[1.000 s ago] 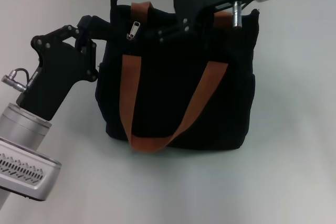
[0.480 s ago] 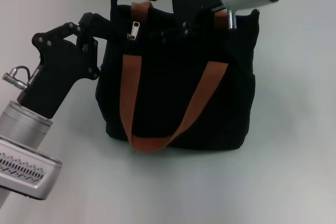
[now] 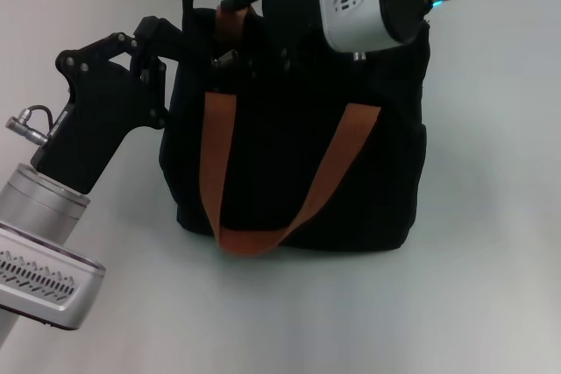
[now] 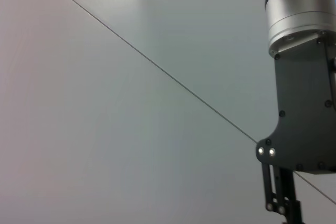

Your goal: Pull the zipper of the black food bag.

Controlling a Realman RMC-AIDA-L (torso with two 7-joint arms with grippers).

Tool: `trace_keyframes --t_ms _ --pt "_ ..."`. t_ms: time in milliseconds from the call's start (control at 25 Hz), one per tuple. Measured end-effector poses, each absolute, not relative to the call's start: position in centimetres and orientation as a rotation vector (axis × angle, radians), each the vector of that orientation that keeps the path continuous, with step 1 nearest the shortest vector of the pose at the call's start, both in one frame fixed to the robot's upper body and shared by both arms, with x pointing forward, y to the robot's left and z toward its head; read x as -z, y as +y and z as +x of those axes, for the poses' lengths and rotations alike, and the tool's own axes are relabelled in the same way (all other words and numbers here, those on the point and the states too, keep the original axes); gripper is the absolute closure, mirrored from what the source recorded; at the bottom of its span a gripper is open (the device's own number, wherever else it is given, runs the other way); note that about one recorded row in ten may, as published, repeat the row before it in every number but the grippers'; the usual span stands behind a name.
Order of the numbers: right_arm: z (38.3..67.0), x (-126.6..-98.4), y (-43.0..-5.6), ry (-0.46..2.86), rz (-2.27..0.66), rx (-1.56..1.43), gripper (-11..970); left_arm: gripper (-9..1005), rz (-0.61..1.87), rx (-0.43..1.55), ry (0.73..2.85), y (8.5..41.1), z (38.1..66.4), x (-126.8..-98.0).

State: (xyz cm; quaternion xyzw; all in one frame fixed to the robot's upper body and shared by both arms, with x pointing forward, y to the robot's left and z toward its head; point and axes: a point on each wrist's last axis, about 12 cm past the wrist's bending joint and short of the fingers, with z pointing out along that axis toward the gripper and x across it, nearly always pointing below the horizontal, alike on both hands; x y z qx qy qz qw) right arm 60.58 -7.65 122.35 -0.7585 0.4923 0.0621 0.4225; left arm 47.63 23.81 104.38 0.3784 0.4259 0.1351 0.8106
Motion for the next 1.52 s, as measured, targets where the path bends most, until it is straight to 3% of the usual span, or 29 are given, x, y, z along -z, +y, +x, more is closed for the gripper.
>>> trace_keyframes --t_ms 280,520,720,960,1280,1520 --pt "60.5 -121.6 -6.9 1.226 -1.903 -0.141 422 970 0.803 -0.284 0.909 23.7 47.6 -104.4" --pt "60.2 -121.1 -6.5 1.218 -1.921 -0.143 560 970 0.801 -0.284 0.908 23.7 47.6 -104.4" --pt "60.0 -121.1 -6.4 1.217 -1.935 -0.168 757 969 0.801 -0.284 0.908 23.7 47.6 -104.4" --pt "59.7 -120.9 -6.4 1.235 -1.932 -0.199 897 969 0.800 -0.284 0.909 23.7 47.5 -104.4" --pt "59.3 -121.7 -7.1 1.264 -1.901 -0.222 932 969 0.795 -0.286 0.909 23.8 47.4 -104.4" --pt "59.0 -121.9 -7.6 1.265 -1.903 -0.218 775 968 0.792 -0.289 0.911 23.9 47.3 -104.4"
